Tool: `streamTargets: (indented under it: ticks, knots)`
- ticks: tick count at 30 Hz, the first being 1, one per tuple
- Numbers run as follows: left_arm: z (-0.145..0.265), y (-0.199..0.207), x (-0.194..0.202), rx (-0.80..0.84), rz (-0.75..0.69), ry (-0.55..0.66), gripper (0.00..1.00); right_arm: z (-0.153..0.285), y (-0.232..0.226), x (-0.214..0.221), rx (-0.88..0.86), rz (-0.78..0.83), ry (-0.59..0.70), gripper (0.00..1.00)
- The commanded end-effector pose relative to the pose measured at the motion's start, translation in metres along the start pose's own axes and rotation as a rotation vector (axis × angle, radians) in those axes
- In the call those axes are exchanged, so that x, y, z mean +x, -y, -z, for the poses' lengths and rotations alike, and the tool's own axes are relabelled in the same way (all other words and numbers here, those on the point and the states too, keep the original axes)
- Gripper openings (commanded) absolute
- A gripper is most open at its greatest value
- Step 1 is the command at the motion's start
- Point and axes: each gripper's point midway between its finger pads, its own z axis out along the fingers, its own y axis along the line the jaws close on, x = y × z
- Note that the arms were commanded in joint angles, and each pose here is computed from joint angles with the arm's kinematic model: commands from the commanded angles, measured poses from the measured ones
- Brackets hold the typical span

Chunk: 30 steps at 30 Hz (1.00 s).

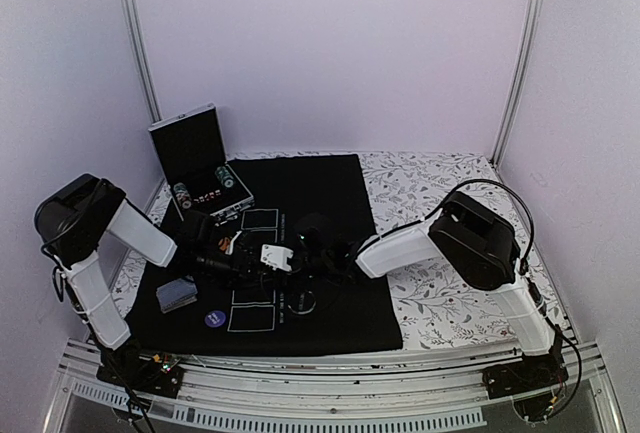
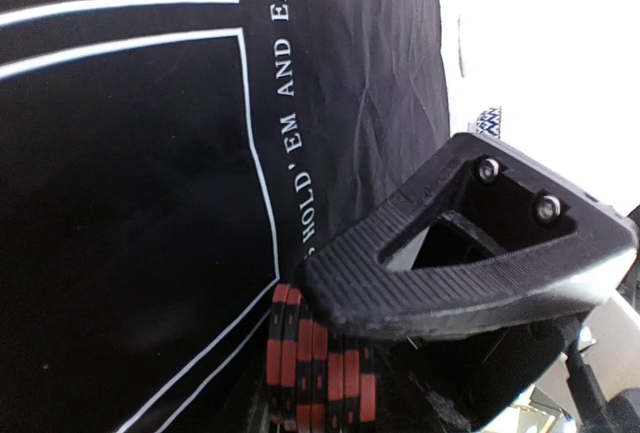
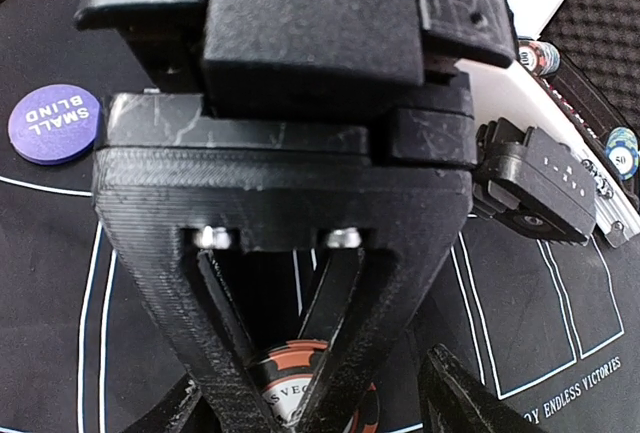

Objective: Distribute texas hold em gaming equipment
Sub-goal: Pass from the left arm to the right

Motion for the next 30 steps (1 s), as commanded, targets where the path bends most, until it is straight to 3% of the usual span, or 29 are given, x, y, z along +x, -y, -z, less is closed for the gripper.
streamTargets:
  ticks: [1,6,16,20,30]
  knots:
    - [0.0,-0.006,-0.001,-0.006,0.001,0.005,0.21,-0.001,-0.022,0.036,-0.086,-0.011,-0.11,0.65]
    - [-0.001,-0.008,0.0,-0.011,0.001,-0.001,0.22,0.005,-0.022,0.036,-0.129,-0.025,-0.121,0.58]
    - [-0.001,-0.008,0.0,-0.017,-0.004,-0.005,0.22,0.004,-0.016,0.044,-0.128,-0.054,-0.151,0.56]
    - [-0.001,-0.009,0.0,-0.021,-0.005,-0.003,0.23,0.003,-0.016,0.046,-0.13,-0.064,-0.157,0.42]
    - [0.002,-0.015,-0.005,-0.09,-0.02,0.013,0.34,0.005,-0.012,0.041,-0.115,-0.081,-0.16,0.28]
